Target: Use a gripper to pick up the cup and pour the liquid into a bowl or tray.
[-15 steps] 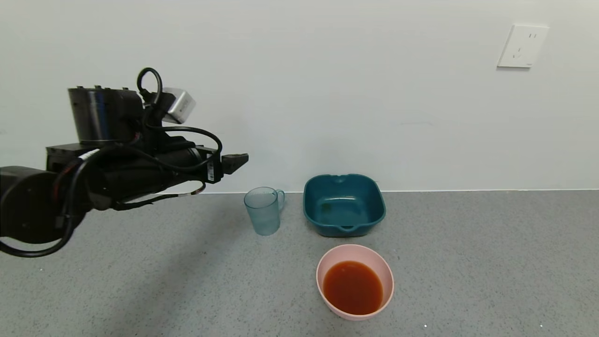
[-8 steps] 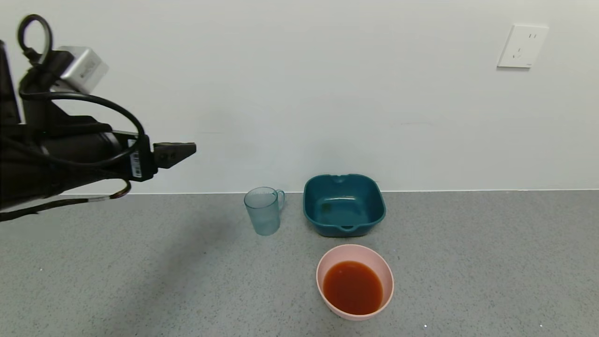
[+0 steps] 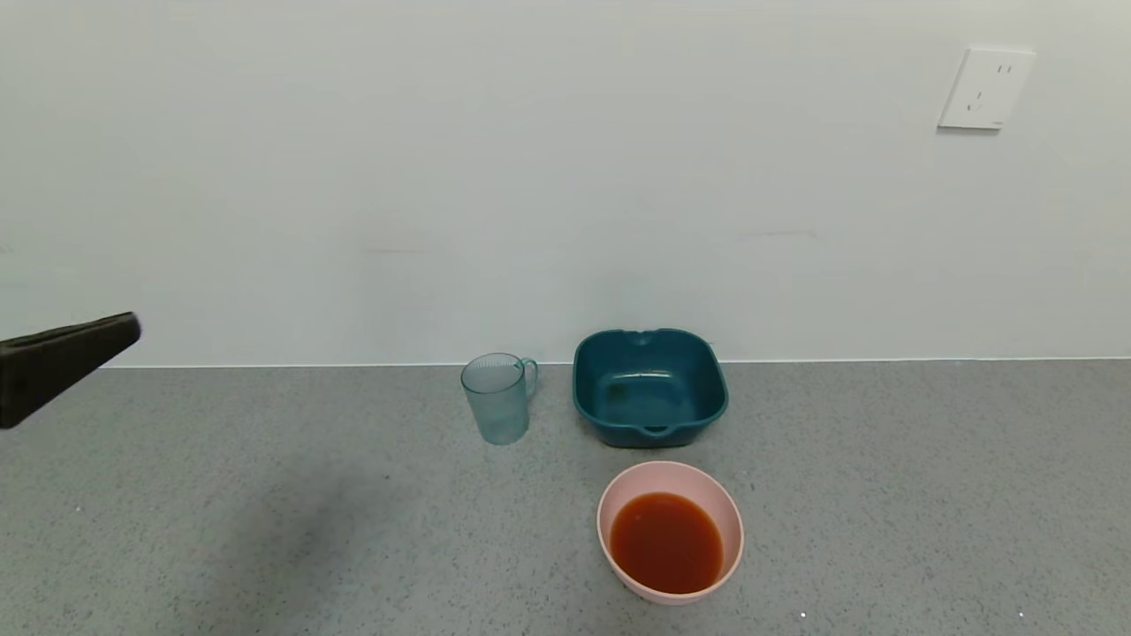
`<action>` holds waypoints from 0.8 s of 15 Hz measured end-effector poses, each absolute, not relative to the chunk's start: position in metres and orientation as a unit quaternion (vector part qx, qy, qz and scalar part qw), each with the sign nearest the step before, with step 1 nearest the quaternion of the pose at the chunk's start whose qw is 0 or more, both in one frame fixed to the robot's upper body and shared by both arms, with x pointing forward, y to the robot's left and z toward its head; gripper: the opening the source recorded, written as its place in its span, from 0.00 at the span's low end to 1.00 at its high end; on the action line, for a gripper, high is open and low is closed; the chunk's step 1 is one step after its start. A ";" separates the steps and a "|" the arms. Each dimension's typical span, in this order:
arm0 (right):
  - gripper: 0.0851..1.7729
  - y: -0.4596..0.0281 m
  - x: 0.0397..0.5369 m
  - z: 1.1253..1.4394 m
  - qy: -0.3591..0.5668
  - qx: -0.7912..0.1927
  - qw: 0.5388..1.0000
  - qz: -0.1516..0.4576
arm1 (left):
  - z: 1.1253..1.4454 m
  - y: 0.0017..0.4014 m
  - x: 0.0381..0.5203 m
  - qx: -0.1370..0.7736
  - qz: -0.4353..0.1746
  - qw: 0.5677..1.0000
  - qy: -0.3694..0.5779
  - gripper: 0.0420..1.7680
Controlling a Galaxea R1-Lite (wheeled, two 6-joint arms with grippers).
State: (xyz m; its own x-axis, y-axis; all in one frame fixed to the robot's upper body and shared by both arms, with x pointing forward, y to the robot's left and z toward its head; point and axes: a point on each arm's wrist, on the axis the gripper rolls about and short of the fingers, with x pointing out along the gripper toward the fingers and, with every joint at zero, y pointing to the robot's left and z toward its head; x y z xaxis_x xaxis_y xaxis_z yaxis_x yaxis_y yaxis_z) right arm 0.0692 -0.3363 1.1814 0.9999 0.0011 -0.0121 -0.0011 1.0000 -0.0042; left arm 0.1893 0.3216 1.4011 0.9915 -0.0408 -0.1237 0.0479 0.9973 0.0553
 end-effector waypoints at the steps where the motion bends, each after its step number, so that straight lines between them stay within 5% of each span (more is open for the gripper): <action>1: 0.96 -0.336 0.069 1.181 0.006 -0.002 1.000 0.001 | 1.398 0.324 0.175 0.028 -0.020 0.998 0.054 0.97; 12: 0.96 -0.336 0.069 1.181 0.006 -0.002 1.000 0.001 | 1.368 0.344 0.052 0.016 0.066 0.998 -0.003 0.97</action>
